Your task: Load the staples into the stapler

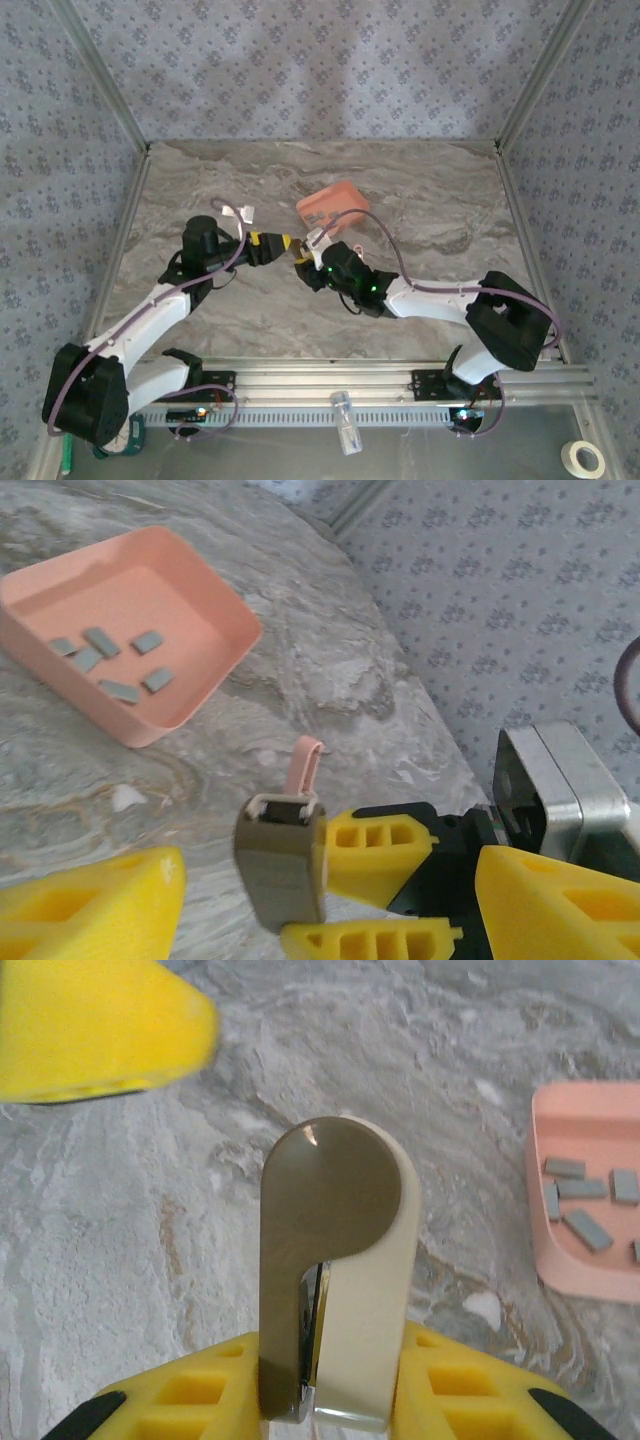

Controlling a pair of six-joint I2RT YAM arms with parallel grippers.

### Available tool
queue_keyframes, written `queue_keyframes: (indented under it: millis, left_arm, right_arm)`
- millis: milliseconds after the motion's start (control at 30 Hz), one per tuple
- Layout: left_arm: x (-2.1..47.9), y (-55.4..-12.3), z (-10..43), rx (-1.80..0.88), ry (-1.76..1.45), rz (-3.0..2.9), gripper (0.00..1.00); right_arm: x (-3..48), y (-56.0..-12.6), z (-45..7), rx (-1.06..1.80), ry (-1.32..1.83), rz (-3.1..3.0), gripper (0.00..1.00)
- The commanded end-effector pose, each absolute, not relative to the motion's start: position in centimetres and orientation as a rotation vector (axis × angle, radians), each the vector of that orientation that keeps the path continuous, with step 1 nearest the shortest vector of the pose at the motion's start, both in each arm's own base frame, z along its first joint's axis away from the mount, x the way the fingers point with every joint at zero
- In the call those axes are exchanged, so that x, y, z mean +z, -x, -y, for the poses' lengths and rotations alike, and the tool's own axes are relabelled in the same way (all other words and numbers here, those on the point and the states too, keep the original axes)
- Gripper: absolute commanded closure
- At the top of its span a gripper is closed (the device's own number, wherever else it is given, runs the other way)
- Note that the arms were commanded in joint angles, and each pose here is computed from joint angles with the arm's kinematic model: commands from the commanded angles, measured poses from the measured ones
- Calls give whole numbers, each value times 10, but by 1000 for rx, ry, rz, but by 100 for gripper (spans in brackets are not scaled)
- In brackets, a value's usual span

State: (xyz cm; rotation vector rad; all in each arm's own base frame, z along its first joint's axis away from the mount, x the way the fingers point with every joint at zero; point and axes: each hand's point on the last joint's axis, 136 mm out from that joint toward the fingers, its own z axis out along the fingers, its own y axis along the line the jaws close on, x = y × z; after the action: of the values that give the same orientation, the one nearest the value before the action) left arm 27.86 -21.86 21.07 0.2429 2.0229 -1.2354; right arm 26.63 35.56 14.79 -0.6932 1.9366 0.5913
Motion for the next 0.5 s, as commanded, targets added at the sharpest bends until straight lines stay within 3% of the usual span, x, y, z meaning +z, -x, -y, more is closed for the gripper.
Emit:
queue_keyframes:
  millis: [0,267,467]
  left_arm:
    - [228,-284,226,-1233,-312,-1983,26]
    - [229,-280,239,-1269,-407,-1950,28]
    - [222,-279,239,-1268,-381,-1992,36]
  right_arm:
    - [186,-265,-362,587,700,-1760,69]
    - [197,-254,-366,604,717,-1676,69]
    - [195,-266,-349,453,687,-1703,71]
